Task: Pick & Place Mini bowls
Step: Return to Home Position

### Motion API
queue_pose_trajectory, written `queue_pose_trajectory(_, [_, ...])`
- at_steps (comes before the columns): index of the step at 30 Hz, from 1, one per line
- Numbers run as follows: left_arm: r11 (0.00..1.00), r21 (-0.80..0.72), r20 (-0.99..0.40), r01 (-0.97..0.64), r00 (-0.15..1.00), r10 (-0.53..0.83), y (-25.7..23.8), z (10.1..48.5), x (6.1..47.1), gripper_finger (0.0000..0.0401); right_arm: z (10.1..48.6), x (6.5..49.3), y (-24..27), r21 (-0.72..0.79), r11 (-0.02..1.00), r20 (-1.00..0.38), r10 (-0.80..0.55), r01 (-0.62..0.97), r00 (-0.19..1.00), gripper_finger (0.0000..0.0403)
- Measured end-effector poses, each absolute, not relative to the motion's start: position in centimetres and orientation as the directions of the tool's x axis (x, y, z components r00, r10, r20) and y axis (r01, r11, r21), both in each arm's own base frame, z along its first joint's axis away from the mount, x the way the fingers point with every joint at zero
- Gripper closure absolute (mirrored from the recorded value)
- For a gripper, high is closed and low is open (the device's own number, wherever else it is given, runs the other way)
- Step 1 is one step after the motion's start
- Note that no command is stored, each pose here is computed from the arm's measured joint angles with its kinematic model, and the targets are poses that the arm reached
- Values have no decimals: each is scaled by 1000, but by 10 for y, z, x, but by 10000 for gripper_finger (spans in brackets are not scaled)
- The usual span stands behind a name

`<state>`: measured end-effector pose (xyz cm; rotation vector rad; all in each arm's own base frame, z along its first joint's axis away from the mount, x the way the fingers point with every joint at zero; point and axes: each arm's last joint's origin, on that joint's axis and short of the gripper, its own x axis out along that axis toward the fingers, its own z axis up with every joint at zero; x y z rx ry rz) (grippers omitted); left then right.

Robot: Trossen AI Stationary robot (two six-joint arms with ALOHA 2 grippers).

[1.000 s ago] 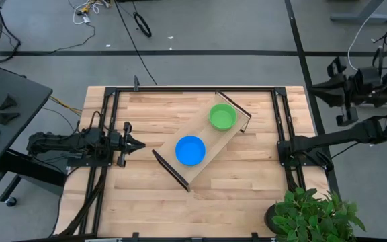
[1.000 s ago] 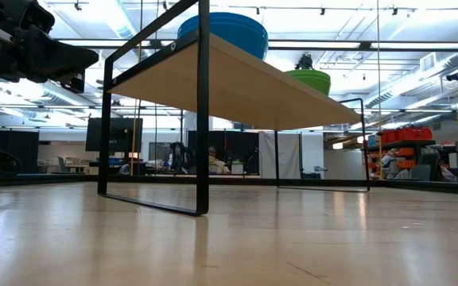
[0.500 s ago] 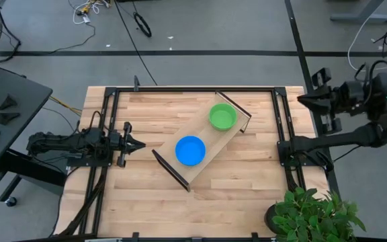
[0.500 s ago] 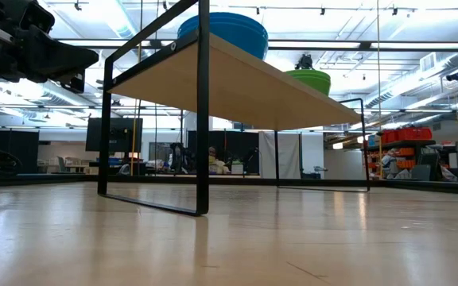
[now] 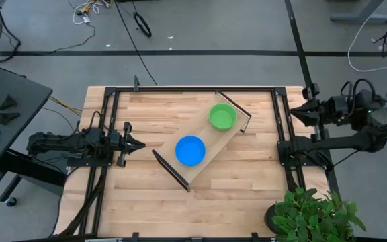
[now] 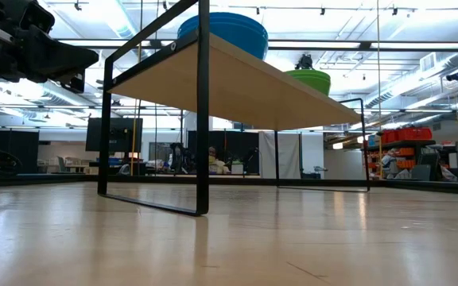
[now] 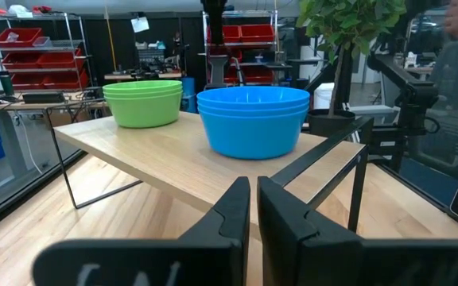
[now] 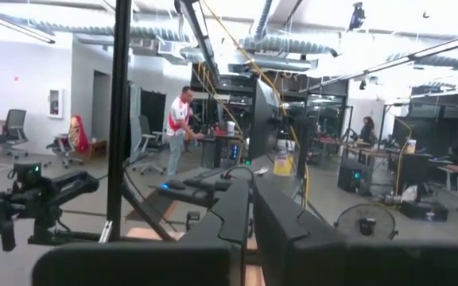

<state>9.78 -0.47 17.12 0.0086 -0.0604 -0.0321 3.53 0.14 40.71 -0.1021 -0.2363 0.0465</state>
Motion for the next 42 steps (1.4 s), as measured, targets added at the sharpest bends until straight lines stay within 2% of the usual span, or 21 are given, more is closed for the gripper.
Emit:
queue_pose_trajectory(17, [999, 10, 60, 32, 998, -32, -5, 171, 98, 369, 338, 26, 2, -86, 996, 287, 55, -31, 956, 380])
queue_pose_trajectory(26, [999, 10, 60, 32, 998, -32, -5, 171, 98, 369, 303, 38, 1, -71, 997, 297, 55, -36, 953, 380])
queue_pose_trajectory(42, [999, 10, 60, 32, 998, -32, -5, 171, 98, 369, 251, 68, 0, -9, 999, 189, 54, -53, 981, 380])
